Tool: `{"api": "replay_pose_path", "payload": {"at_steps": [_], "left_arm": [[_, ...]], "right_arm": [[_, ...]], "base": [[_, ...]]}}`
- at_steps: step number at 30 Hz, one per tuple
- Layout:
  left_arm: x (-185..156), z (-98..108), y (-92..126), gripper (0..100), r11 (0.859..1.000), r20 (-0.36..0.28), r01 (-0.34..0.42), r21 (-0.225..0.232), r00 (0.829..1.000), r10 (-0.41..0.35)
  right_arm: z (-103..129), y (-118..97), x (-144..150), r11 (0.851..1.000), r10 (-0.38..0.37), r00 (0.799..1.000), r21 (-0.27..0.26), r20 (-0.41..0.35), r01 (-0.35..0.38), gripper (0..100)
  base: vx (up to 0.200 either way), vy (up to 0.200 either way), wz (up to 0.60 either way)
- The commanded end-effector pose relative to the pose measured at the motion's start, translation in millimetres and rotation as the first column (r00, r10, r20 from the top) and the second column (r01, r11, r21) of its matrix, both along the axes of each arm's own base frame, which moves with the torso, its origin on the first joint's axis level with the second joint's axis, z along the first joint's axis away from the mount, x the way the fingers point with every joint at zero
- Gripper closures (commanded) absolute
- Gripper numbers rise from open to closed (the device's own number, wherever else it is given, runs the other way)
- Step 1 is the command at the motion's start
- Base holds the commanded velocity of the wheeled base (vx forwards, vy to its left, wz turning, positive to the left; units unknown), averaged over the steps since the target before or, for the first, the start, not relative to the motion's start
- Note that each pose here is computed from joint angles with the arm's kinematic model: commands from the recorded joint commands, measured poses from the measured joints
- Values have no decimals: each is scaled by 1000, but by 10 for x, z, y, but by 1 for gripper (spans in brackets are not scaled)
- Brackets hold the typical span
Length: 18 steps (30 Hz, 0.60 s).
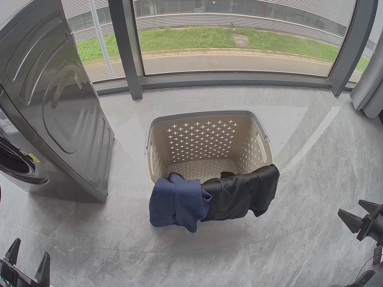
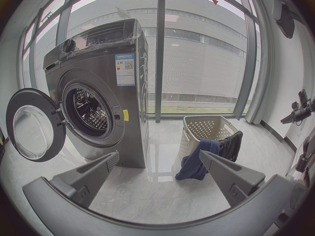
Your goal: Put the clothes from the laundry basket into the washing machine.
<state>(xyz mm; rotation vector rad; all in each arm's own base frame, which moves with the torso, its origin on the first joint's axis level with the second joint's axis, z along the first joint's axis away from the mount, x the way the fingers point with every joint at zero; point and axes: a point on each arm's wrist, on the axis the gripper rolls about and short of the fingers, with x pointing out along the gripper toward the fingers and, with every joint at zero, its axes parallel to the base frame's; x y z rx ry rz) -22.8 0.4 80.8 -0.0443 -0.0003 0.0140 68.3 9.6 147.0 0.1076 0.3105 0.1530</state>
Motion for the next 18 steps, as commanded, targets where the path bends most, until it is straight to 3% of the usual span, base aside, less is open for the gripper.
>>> {"api": "replay_pose_path", "payload": {"at_steps": [1,11,18], "left_arm": [[0,-48,0,0,1000,0,-1,-2,1000,1],[0,-48,1,0,1000,0,-3,-2,1000,3],[0,-48,0,0,1000,0,-1,-2,1000,1]], "right_arm": [[-64,212,586,994,103,980,-5,-168,-105,0],[-191,405,992,989,145,965,-5,-219,-150,0],[-448,575,1283,993,108,960,-13,-257,-115,0]], "base": [[0,0,0],[0,0,0],[0,0,0]]}}
